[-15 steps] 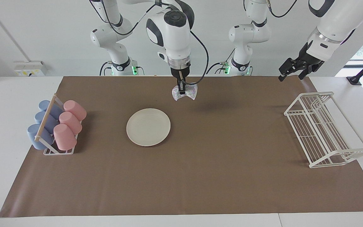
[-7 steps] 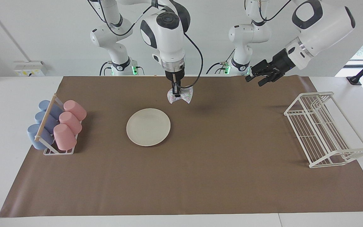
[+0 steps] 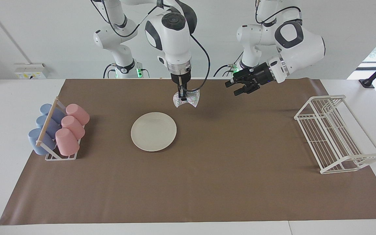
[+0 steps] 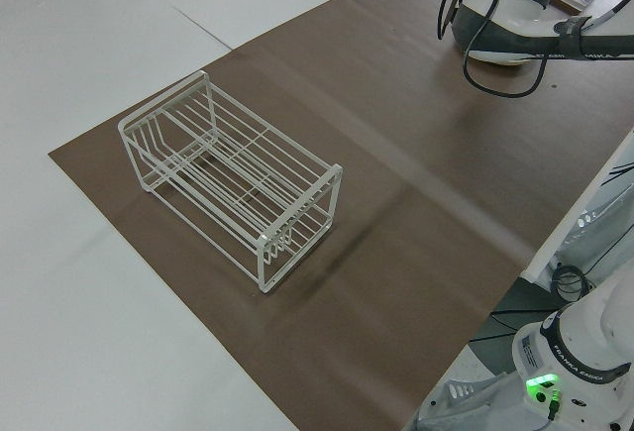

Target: Wipe plate with sponge

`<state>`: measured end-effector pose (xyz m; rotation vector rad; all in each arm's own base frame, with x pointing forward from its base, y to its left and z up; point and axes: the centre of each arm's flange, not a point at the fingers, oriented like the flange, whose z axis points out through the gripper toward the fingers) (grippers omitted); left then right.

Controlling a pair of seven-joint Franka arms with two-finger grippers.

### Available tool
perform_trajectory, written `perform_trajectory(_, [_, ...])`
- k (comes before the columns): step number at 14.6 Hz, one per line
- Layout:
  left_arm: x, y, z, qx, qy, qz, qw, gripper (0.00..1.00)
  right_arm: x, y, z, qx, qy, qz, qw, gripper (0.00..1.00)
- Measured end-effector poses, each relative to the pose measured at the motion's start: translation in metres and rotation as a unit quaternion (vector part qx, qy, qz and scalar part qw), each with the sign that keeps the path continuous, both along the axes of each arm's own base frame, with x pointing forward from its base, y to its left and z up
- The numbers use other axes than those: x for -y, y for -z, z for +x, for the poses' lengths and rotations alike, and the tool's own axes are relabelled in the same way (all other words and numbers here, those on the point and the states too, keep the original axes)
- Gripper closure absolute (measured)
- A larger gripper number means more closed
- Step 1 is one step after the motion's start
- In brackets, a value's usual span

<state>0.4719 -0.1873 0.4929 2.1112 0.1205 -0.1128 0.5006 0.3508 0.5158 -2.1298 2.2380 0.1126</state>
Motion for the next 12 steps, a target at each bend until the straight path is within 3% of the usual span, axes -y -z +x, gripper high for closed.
perform_trajectory(6, [0.057, 0.061, 0.002, 0.027, 0.045, -0.090, 0.995, 0.00, 0.000, -0.001, 0.000, 0.001, 0.000, 0.000, 1.000, 0.89])
perform_trajectory(12, [0.091, 0.066, -0.004, 0.015, 0.048, -0.126, 0.991, 0.03, 0.001, -0.001, 0.001, 0.001, 0.001, 0.000, 1.000, 0.89])
